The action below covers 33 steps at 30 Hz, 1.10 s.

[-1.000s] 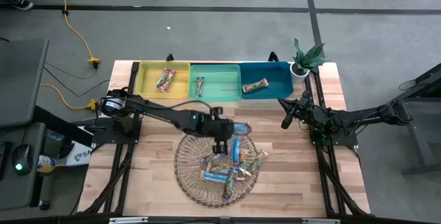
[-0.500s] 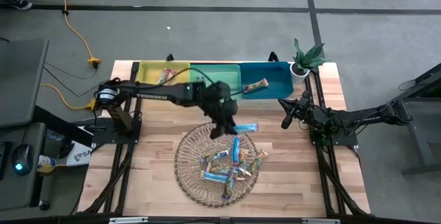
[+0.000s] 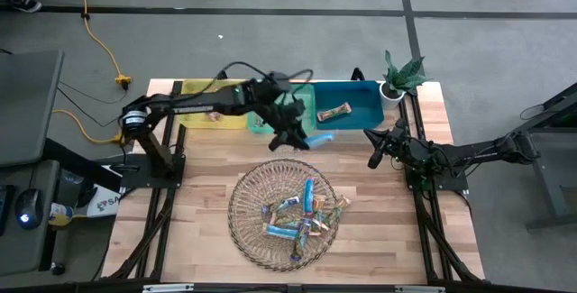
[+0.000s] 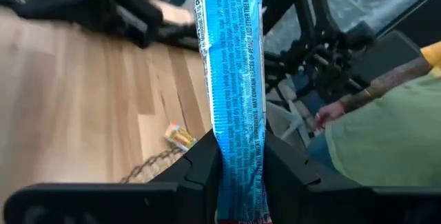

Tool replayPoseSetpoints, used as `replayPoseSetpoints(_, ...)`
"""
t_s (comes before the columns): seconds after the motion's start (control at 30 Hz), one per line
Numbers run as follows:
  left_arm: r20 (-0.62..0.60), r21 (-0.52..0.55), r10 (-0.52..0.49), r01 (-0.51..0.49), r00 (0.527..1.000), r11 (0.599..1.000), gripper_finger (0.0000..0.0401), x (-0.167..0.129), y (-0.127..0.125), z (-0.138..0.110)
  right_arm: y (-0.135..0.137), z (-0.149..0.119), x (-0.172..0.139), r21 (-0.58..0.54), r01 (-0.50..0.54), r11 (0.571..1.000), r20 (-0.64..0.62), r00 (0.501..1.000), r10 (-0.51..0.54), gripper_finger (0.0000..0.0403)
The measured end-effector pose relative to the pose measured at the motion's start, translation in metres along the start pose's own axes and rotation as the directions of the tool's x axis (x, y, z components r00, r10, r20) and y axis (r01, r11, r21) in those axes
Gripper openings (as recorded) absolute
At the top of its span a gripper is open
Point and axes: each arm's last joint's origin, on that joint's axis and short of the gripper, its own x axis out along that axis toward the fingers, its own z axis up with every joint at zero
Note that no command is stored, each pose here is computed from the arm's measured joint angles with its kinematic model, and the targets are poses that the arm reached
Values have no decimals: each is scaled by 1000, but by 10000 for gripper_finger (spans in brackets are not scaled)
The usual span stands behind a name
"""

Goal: Pick and place Granola Bars by type
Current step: Put the red granola bar into the yellow bin

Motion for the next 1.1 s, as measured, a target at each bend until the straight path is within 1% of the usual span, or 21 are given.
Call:
replayPoseSetpoints(0.07, 49, 44, 18, -20, 999, 999, 85, -14, -8, 8, 0, 0, 0, -1, 0, 1000, -1, 1000, 0, 0)
replayPoseSetpoints(0.17, 115, 100, 75, -87, 991, 991, 85, -41, -22, 18, 0, 0, 0, -1, 0, 1000, -1, 1000, 0, 0)
replayPoseSetpoints(0.23, 149, 117, 139, -157, 979, 981, 85, -61, -32, 22, 0, 0, 0, -1, 0, 1000, -2, 1000, 0, 0)
replayPoseSetpoints(0.33, 189, 136, 253, -280, 949, 950, 85, -90, -47, 23, 0, 0, 0, -2, 0, 1000, -2, 1000, 0, 0)
replayPoseSetpoints(0.43, 226, 141, 356, -392, 907, 909, 85, -121, -65, 21, 0, 0, 0, -1, 0, 1000, -1, 1000, 0, 0)
replayPoseSetpoints(0.5, 268, 148, 418, -466, 868, 872, 85, -142, -80, 20, 0, 0, 0, -1, 0, 1000, -1, 1000, 0, 0)
replayPoseSetpoints(0.6, 343, 137, 529, -598, 776, 790, 85, -172, -103, 15, 0, 0, 0, -1, 0, 1000, -1, 1000, 0, 0)
replayPoseSetpoints(0.7, 432, 100, 635, -734, 640, 672, 85, -198, -127, 10, 0, 0, 0, -1, 0, 1000, -1, 1000, 0, 0)
replayPoseSetpoints(0.77, 472, 46, 712, -821, 520, 569, 85, -211, -140, 6, 0, 0, 0, -1, 0, 1000, -1, 1000, 0, 0)
replayPoseSetpoints(0.83, 473, -9, 782, -886, 405, 464, 85, -221, -148, 0, 0, 0, 0, -1, 0, 1000, -1, 1000, 0, 0)
replayPoseSetpoints(0.9, 430, -72, 855, -933, 289, 351, 85, -227, -149, -6, 0, 0, 0, -1, 0, 1000, -1, 1000, 0, 0)
replayPoseSetpoints(0.97, 346, -132, 921, -963, 178, 235, 85, -230, -146, -14, 0, 0, 0, -1, 0, 1000, -1, 1000, 0, 0)
replayPoseSetpoints(1.03, 241, -209, 969, -973, 48, 100, 85, -231, -141, -22, 0, 0, 0, -1, 0, 1000, -1, 1000, 0, 0)
replayPoseSetpoints(1.1, 138, -287, 986, -957, -88, -45, 85, -231, -135, -29, 0, 0, 0, -1, 0, 1000, -1, 1000, 0, 0)
